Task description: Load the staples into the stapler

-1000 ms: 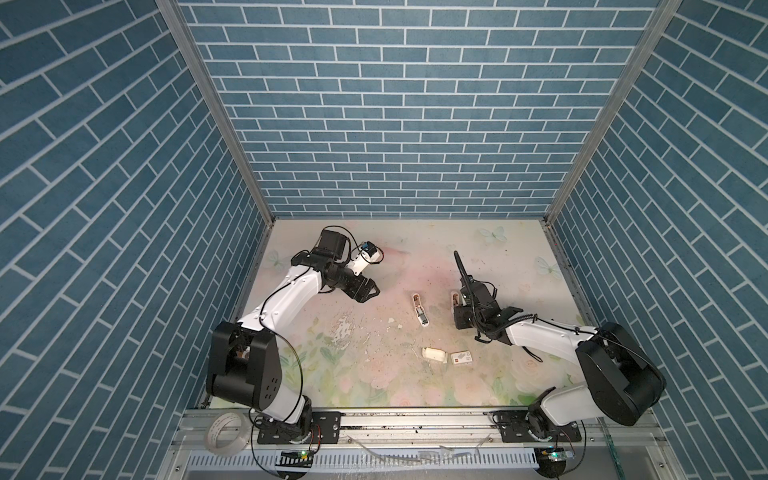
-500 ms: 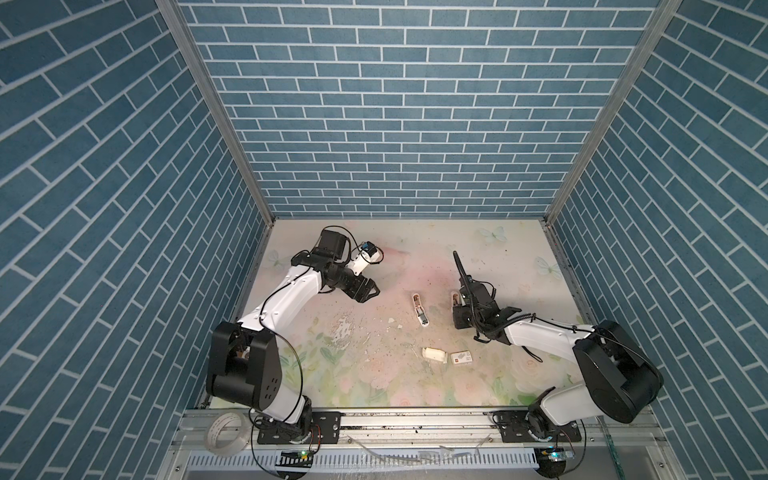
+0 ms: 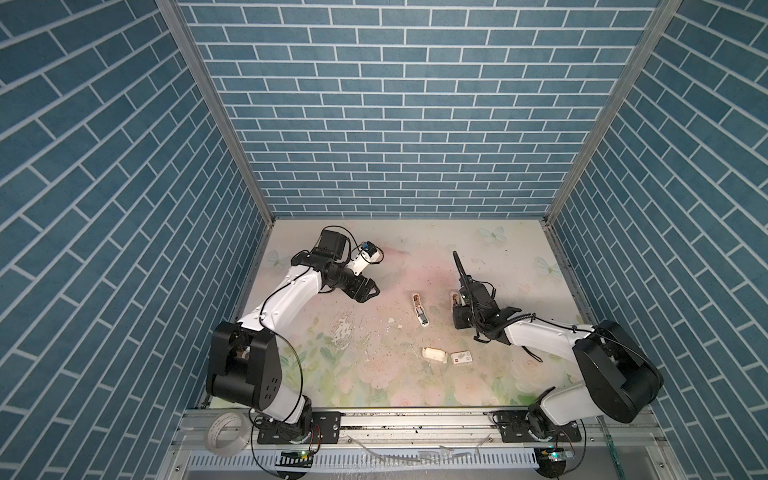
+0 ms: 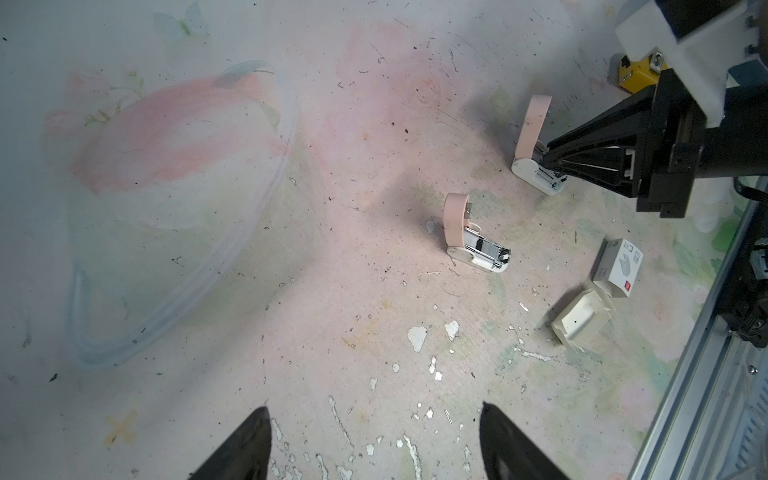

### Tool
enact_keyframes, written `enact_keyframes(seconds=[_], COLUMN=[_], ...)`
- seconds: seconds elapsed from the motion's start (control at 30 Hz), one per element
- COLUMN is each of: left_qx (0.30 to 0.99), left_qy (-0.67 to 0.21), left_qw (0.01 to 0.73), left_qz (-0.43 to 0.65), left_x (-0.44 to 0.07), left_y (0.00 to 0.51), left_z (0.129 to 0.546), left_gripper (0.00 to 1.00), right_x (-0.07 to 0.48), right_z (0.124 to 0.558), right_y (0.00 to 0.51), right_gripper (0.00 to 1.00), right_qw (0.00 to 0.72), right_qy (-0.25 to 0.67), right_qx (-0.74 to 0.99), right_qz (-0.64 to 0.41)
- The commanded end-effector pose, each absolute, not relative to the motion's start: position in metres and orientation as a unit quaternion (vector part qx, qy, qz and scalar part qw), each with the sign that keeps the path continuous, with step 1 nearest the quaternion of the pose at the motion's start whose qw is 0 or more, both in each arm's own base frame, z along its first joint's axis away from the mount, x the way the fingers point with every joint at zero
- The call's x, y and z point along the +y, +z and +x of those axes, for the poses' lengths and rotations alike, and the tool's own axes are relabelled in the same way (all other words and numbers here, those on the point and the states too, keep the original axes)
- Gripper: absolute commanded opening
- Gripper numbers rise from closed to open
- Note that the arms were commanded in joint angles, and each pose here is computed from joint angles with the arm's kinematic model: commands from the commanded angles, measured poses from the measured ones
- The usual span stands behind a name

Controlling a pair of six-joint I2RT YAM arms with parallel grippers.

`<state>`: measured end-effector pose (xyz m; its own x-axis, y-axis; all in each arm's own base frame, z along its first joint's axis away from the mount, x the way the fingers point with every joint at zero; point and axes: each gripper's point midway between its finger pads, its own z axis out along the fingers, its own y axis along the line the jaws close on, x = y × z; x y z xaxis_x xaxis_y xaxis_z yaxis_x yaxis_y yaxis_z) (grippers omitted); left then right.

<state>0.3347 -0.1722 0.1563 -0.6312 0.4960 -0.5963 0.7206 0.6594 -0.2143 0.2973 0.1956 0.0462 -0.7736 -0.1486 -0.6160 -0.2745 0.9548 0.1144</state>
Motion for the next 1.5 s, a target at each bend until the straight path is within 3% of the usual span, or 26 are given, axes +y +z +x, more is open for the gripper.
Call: enact_keyframes(seconds=[0.0,0.9,1.47], left_qx=[0.877,0.876,0.875], left_qy=[-0.227,-0.231,-0.233], left_qw=[0.245,0.246,0.246], left_qz=[0.344,0.345,0.345], left_x=[-0.171,-0.172,-0.172], left_y=[0.153,0.154,0.155], left_z=[0.335,0.334,0.334], left_gripper=[0.80,0.80,0.80], right_x=[0.197,0.206,0.202], right_z=[0.294,0.283,0.284], right_y=[0.053,0.037,0.050], right_gripper=[0.09,0.09,0.09], right_qw=[0.320,0.291,0.310], right_qy=[0.107,0.123,0.109], right_qx=[0.934,0.941,0.937], right_qz=[-0.116,-0.118,-0.115])
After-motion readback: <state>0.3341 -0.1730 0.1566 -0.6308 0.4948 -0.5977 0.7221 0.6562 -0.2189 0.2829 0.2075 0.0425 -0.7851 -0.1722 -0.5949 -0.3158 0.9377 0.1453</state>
